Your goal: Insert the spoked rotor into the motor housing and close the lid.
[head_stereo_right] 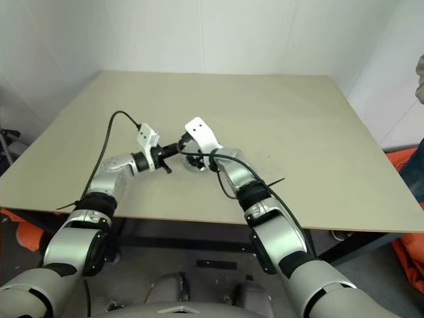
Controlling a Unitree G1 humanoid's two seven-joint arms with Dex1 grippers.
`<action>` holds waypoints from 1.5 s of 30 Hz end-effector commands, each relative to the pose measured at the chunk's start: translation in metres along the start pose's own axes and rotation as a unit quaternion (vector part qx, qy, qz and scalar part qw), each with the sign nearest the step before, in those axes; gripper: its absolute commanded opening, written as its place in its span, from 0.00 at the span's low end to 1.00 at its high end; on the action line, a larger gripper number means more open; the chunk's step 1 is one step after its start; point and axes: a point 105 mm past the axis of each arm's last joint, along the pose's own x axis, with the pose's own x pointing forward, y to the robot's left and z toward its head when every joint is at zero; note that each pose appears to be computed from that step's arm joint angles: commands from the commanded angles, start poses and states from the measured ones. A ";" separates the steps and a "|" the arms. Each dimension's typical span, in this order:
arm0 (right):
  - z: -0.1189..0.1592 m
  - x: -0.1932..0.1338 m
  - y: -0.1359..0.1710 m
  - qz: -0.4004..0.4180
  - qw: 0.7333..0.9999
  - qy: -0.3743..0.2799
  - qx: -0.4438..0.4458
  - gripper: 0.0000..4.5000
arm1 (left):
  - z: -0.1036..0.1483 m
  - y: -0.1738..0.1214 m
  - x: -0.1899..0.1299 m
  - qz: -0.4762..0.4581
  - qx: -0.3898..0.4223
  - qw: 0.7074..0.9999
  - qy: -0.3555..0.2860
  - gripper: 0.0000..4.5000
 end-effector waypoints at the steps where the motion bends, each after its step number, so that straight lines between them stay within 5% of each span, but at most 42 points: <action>1: -0.014 -0.002 -0.004 -0.012 1.000 0.022 0.009 0.69 | 0.010 -0.002 0.007 -0.008 0.016 1.000 0.000 0.00; 45: -0.002 -0.005 0.004 0.005 1.000 0.003 0.006 0.69 | -0.028 0.000 0.014 0.040 0.013 0.994 0.100 0.00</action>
